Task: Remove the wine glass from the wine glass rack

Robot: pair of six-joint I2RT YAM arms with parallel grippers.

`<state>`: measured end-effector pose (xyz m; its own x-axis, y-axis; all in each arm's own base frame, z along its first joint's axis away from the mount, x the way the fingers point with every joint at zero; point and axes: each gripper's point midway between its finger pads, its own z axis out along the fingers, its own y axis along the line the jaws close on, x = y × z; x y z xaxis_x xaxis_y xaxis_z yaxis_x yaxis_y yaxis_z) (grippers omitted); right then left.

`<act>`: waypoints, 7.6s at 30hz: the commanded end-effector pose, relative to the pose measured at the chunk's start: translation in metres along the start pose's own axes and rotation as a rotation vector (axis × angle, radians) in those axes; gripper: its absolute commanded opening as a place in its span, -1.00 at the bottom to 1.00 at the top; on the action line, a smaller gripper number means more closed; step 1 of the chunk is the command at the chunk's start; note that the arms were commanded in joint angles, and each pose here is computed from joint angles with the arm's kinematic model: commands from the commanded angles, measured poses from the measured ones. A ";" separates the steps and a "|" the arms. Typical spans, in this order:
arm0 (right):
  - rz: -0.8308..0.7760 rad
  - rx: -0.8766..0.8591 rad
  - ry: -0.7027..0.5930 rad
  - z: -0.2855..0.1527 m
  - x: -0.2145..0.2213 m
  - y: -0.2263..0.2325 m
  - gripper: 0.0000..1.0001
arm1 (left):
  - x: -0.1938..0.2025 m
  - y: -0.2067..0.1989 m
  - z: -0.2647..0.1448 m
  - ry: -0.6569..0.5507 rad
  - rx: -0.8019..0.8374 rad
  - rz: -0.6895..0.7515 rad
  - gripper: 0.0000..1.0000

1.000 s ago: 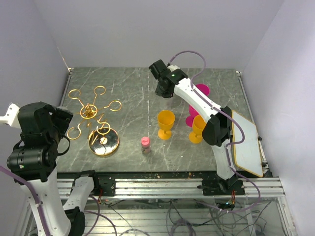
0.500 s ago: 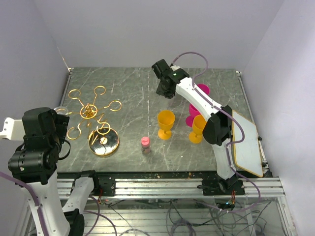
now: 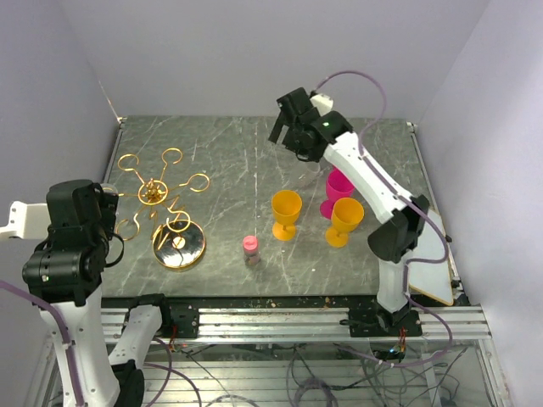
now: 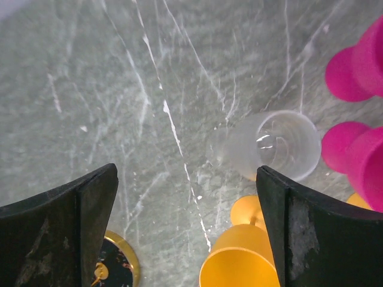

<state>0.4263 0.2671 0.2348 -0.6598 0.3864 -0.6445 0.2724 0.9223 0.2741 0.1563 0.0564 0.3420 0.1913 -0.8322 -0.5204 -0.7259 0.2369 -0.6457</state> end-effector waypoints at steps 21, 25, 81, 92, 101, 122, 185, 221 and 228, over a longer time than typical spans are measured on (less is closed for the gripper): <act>0.038 0.214 -0.198 -0.016 -0.035 -0.053 0.99 | -0.050 -0.046 -0.014 -0.194 0.149 0.053 0.61; 0.091 0.270 -0.090 0.000 -0.024 -0.083 0.99 | -0.053 -0.088 -0.044 -0.185 0.389 0.251 0.69; -0.708 0.019 0.402 0.110 0.118 -0.120 -0.75 | 0.076 -0.201 -0.108 0.446 1.168 0.612 0.74; -0.500 -0.420 0.239 0.041 0.050 0.001 -1.00 | 0.073 -0.202 -0.111 0.436 1.162 0.599 0.75; -0.213 -1.164 0.105 -0.119 -0.050 0.082 -1.00 | 0.081 -0.210 -0.123 0.512 1.253 0.549 0.80; -0.035 -2.381 0.198 -0.435 -0.063 -0.017 -1.00 | 0.086 -0.235 -0.171 0.736 1.603 0.277 0.82; 0.222 -1.612 0.043 -0.240 -0.093 -0.032 0.77 | 0.094 -0.216 -0.190 0.739 1.536 0.356 -0.86; -0.154 -0.889 -0.327 -0.181 -0.132 -0.085 0.98 | 0.329 -0.161 -0.022 0.661 0.564 1.248 -0.86; -0.174 -0.909 -0.330 -0.188 -0.131 -0.083 0.98 | 0.369 -0.137 -0.006 0.782 0.523 1.363 -0.86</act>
<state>0.3677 0.1396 0.4117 -0.4205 0.3706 -0.8282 -0.5026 0.6648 0.5527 0.3254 -0.2746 0.2466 -0.8263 0.0585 -0.5601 0.1755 0.9718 -0.1575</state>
